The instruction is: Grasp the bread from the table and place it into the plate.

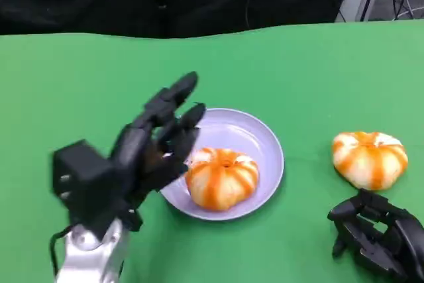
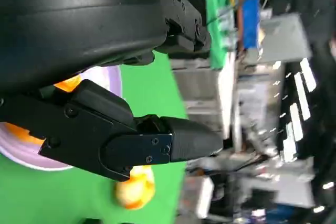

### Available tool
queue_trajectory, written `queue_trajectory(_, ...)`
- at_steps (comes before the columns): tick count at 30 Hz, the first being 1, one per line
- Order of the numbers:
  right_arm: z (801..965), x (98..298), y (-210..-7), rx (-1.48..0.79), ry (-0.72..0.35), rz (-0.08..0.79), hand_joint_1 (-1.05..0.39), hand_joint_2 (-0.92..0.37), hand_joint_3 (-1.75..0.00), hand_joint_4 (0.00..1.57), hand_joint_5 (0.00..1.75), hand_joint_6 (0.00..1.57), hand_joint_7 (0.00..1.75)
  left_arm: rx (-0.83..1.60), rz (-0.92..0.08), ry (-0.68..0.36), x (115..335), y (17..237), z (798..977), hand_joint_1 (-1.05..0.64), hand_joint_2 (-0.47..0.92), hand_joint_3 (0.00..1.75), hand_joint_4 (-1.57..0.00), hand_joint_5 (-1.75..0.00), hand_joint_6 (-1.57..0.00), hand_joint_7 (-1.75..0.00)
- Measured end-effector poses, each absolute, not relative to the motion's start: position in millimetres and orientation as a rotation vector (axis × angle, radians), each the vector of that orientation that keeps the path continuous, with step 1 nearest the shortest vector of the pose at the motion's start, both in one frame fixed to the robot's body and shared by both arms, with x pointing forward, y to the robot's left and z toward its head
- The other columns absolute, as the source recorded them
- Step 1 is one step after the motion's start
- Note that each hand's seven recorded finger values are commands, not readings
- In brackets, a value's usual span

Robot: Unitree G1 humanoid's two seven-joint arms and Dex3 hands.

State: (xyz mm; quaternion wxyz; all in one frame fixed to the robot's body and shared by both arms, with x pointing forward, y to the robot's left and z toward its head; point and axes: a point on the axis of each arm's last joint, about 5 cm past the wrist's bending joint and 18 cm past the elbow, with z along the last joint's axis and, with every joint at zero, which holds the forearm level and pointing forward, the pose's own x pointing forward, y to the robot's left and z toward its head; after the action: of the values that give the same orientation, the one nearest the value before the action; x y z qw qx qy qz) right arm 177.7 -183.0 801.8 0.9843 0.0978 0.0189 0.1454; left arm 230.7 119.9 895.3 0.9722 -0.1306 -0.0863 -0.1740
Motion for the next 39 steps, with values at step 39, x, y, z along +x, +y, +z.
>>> queue_trajectory(39,800.2,179.0,-186.0,0.205,0.047,0.296,-0.24,-0.92,-0.49,0.61,1.74,0.72,1.11,-0.485,-0.1,-0.07,156.7,214.2,832.5,-0.67,0.92,0.36,-0.78,-0.03,-0.63,-0.02)
